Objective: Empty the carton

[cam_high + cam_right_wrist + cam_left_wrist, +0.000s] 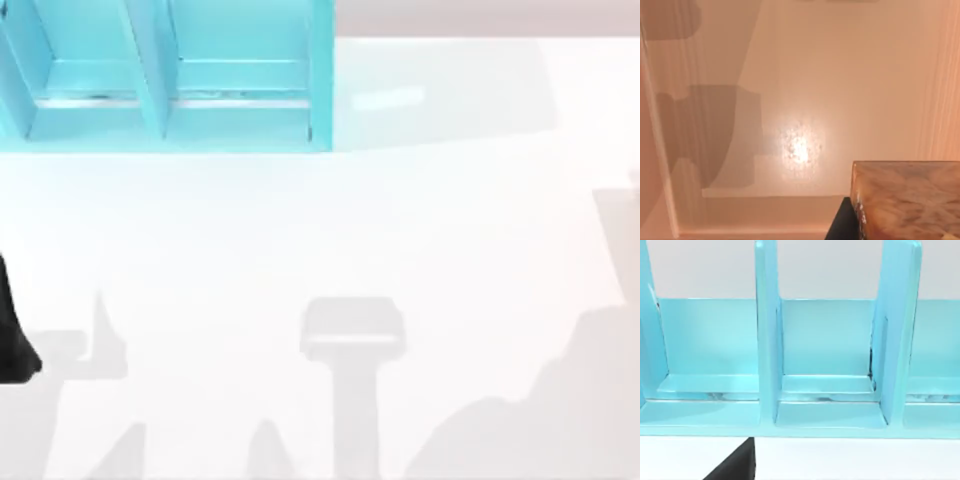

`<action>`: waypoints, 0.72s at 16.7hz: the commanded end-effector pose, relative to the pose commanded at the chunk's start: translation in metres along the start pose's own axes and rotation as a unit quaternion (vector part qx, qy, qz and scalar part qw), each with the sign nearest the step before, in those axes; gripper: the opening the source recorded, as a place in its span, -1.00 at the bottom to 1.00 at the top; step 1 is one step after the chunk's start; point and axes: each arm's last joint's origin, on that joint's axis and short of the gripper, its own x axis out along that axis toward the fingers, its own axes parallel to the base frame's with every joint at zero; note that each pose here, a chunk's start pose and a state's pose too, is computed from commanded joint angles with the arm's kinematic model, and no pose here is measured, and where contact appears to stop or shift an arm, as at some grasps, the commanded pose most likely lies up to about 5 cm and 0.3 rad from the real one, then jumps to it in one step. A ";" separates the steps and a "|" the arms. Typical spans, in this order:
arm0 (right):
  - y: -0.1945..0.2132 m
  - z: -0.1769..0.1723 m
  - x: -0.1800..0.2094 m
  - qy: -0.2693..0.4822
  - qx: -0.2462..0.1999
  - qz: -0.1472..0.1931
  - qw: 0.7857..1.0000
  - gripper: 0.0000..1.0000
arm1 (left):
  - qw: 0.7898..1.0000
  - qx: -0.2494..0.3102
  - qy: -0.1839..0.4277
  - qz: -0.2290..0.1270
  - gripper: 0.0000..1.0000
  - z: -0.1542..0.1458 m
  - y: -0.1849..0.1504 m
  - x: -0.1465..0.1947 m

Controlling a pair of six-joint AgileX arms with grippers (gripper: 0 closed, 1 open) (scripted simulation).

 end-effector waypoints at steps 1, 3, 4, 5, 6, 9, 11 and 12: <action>0.008 0.011 0.004 -0.007 0.002 0.000 1.000 -1.00 | 1.000 0.000 0.000 0.000 1.00 0.000 0.000 0.000; 0.033 0.038 0.014 -0.023 0.001 -0.001 1.000 -1.00 | 1.000 0.000 0.000 0.000 1.00 0.000 0.000 0.000; 0.051 0.053 0.020 -0.032 -0.009 -0.001 0.999 -1.00 | 1.000 0.000 0.000 0.000 1.00 0.000 0.000 0.000; 0.073 0.066 0.025 -0.041 -0.022 0.000 0.999 -1.00 | 1.000 0.000 0.000 0.000 1.00 0.000 0.000 0.000; 0.096 0.078 0.029 -0.050 -0.035 0.001 0.998 -1.00 | 1.000 0.000 0.000 0.000 1.00 0.000 0.000 0.000; 0.165 0.097 0.040 -0.066 -0.061 0.007 0.996 -1.00 | 1.000 0.000 0.000 0.000 1.00 0.000 0.000 0.000; 0.199 0.099 0.052 -0.053 -0.061 0.008 0.997 -1.00 | 1.000 0.000 0.000 0.000 1.00 0.000 0.000 0.000; 0.211 0.097 0.059 -0.041 -0.054 0.006 0.998 -1.00 | 1.000 0.000 0.000 0.000 1.00 0.000 0.000 0.000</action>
